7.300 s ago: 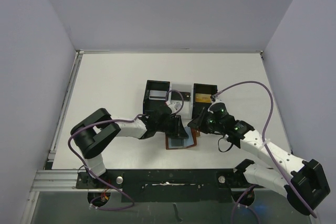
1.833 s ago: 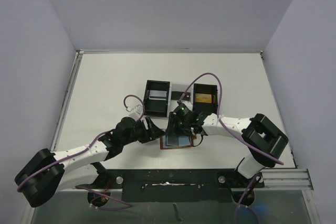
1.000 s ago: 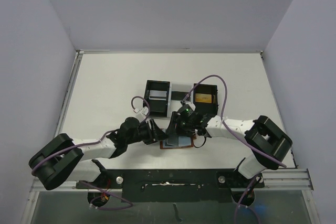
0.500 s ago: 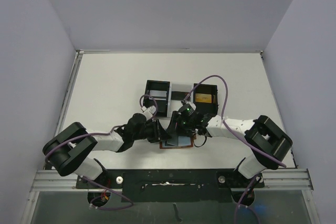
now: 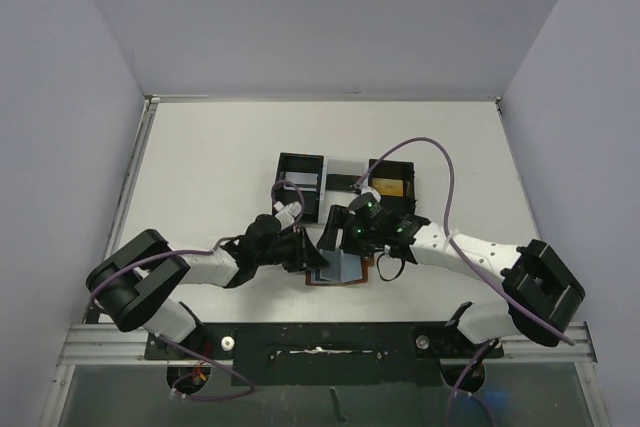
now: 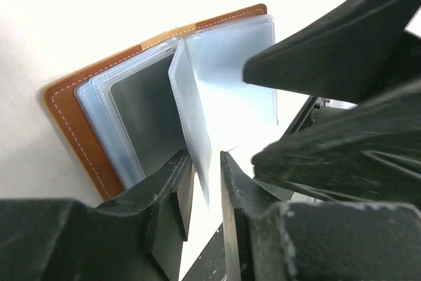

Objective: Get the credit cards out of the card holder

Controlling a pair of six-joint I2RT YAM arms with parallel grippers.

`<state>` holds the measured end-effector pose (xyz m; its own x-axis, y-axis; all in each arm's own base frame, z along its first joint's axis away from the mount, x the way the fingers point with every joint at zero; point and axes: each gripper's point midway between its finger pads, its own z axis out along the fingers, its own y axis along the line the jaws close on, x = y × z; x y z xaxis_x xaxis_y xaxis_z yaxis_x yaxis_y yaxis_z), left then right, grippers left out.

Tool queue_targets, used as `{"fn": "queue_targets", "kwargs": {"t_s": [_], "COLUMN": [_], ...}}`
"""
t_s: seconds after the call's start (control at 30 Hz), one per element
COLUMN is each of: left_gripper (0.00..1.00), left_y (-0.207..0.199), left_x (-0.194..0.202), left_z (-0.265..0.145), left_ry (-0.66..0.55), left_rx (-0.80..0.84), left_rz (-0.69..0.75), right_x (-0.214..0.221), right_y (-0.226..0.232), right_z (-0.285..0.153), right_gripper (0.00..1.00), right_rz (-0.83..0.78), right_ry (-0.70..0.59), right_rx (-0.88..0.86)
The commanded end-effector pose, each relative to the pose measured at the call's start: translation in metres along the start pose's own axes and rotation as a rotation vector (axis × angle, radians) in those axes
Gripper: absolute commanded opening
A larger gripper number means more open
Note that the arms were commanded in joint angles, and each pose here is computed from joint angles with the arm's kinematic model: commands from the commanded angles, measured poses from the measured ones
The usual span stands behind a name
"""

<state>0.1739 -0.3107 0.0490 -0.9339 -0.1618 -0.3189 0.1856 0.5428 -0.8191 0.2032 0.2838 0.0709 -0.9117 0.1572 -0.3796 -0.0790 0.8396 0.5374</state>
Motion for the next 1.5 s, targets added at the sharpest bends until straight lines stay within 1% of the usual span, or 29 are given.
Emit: {"fn": "queue_targets", "kwargs": {"t_s": [0.0,0.07,0.17,0.33,0.47,0.67,0.73,0.77,0.83,0.9,1.0,1.1,1.17,1.27,1.37,1.47], "left_gripper": [0.26,0.34,0.39,0.41,0.42,0.42,0.43,0.43,0.43,0.43,0.43,0.43,0.43,0.43,0.43,0.43], "left_y": [-0.025,-0.028,-0.035,-0.050,-0.058,-0.054,-0.055,-0.054,-0.052,-0.055,-0.049,-0.038,-0.035,-0.033,-0.033,-0.038], "left_x": [-0.012,-0.013,-0.015,-0.011,-0.005,0.011,0.020,0.023,0.020,0.018,0.009,-0.002,-0.009,-0.015,-0.016,-0.016], "left_z": [0.008,0.009,0.012,0.020,0.028,0.042,0.044,0.044,0.043,0.037,0.028,0.019,0.014,0.007,0.006,0.009], "left_ry": [-0.001,-0.003,0.004,0.032,0.052,0.128,0.168,0.170,0.120,0.103,0.044,-0.010,-0.053,-0.086,-0.087,-0.068], "left_rx": [0.088,0.096,0.111,0.124,0.121,0.119,0.133,0.124,0.097,0.097,0.046,-0.009,-0.034,-0.049,-0.048,-0.032], "left_rz": [0.054,0.049,0.060,0.091,0.117,0.123,0.124,0.124,0.124,0.125,0.137,0.126,0.124,0.120,0.124,0.135], "right_x": [-0.029,-0.032,-0.039,-0.046,-0.048,-0.046,-0.044,-0.044,-0.042,-0.040,-0.035,-0.028,-0.019,-0.007,0.003,0.009], "right_y": [0.003,-0.010,-0.020,-0.028,-0.034,-0.034,-0.030,-0.029,-0.025,-0.023,-0.017,-0.010,-0.015,-0.029,-0.042,-0.059], "right_z": [-0.020,-0.026,-0.037,-0.055,-0.065,-0.067,-0.064,-0.064,-0.062,-0.060,-0.054,-0.048,-0.039,-0.027,-0.020,-0.019], "right_gripper": [0.75,0.73,0.70,0.65,0.62,0.51,0.46,0.42,0.37,0.34,0.29,0.28,0.28,0.27,0.27,0.30], "right_rz": [-0.021,-0.016,0.008,0.065,0.104,0.151,0.148,0.147,0.134,0.125,0.109,0.090,0.079,0.082,0.081,0.065], "right_ry": [-0.097,-0.114,-0.159,-0.232,-0.267,-0.248,-0.231,-0.223,-0.206,-0.189,-0.146,-0.096,-0.047,0.003,0.007,0.012], "right_rx": [0.043,0.109,0.158,0.153,0.123,0.031,0.004,-0.004,-0.023,-0.030,-0.060,-0.091,-0.073,0.003,0.097,0.169]}}
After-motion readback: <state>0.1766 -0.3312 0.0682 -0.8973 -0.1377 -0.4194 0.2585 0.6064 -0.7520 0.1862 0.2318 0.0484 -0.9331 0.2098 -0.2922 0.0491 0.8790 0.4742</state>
